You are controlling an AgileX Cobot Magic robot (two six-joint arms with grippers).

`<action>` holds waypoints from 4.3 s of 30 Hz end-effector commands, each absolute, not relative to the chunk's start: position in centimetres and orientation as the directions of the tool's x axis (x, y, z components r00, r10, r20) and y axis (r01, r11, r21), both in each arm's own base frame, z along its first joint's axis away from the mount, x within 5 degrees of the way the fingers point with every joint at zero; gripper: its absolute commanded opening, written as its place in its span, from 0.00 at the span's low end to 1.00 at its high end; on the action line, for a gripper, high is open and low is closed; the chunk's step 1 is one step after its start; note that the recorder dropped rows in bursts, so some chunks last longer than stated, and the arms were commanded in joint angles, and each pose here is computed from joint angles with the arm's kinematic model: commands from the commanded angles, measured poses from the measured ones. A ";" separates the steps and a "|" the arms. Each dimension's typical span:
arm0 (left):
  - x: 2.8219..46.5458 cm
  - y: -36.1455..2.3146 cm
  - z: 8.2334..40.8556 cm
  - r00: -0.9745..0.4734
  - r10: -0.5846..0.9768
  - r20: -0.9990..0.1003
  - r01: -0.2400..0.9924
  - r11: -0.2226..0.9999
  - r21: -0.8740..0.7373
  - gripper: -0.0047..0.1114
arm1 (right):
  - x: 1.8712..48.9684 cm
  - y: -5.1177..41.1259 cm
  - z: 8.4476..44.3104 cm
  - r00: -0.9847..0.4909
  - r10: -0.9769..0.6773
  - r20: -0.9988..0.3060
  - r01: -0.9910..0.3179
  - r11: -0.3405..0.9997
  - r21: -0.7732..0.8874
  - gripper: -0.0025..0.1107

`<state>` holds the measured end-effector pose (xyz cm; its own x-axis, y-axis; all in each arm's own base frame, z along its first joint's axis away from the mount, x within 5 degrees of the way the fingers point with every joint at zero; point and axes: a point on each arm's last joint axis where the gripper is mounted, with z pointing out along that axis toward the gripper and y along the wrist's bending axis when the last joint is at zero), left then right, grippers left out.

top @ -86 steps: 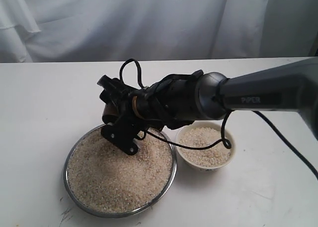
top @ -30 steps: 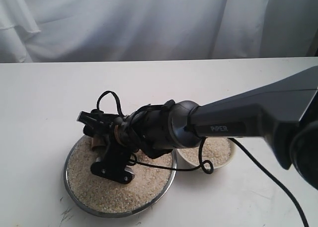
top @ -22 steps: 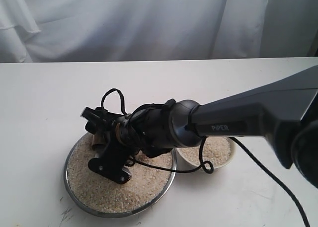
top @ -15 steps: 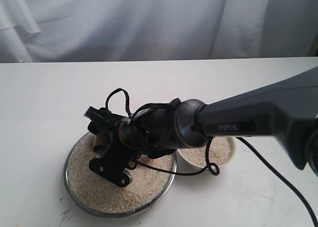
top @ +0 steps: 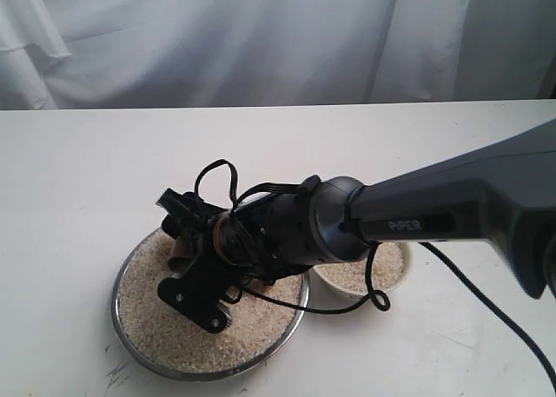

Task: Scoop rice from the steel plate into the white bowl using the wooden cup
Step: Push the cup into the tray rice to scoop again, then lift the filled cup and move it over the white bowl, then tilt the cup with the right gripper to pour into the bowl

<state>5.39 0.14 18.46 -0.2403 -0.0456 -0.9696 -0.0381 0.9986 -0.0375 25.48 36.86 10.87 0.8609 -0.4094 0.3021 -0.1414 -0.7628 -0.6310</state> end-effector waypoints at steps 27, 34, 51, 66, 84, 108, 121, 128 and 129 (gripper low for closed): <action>5.4 0.1 18.4 -0.228 -0.044 -0.973 -0.035 0.999 -0.037 0.04 | 24.8 35.6 10.5 0.763 -0.638 0.102 -0.477 -0.662 -0.578 0.02; 5.4 0.1 18.4 -0.228 -0.044 -0.973 -0.035 0.999 -0.037 0.04 | 24.9 36.0 11.2 0.754 -0.655 0.046 -0.530 -0.649 -0.546 0.02; 5.4 0.1 18.4 -0.228 -0.044 -0.973 -0.035 0.999 -0.037 0.04 | 26.3 35.9 13.8 0.661 -0.733 -0.160 -0.701 -0.527 -0.480 0.02; 5.4 0.1 18.4 -0.228 -0.044 -0.973 -0.035 0.999 -0.037 0.04 | 27.7 33.4 17.5 0.578 -0.756 -0.308 -0.795 -0.436 -0.422 0.02; 5.4 0.1 18.4 -0.228 -0.044 -0.973 -0.035 0.999 -0.037 0.04 | 30.7 25.7 23.5 0.541 -0.815 -0.210 -0.779 -0.391 -0.490 0.02; 5.4 0.1 18.4 -0.228 -0.044 -0.973 -0.035 0.999 -0.037 0.04 | 31.3 17.8 20.7 0.568 -0.814 0.123 -0.622 -0.523 -0.583 0.02; 5.4 0.1 18.4 -0.228 -0.044 -0.973 -0.035 0.999 -0.037 0.04 | 30.3 17.4 18.3 0.665 -0.703 0.252 -0.422 -0.633 -0.649 0.02; 5.4 0.1 18.4 -0.228 -0.044 -0.973 -0.035 0.999 -0.037 0.04 | 29.9 17.6 17.9 0.697 -0.656 0.288 -0.334 -0.653 -0.680 0.02; 5.4 0.1 18.4 -0.228 -0.044 -0.973 -0.035 0.999 -0.037 0.04 | 29.9 17.6 17.8 0.703 -0.648 0.295 -0.322 -0.659 -0.680 0.02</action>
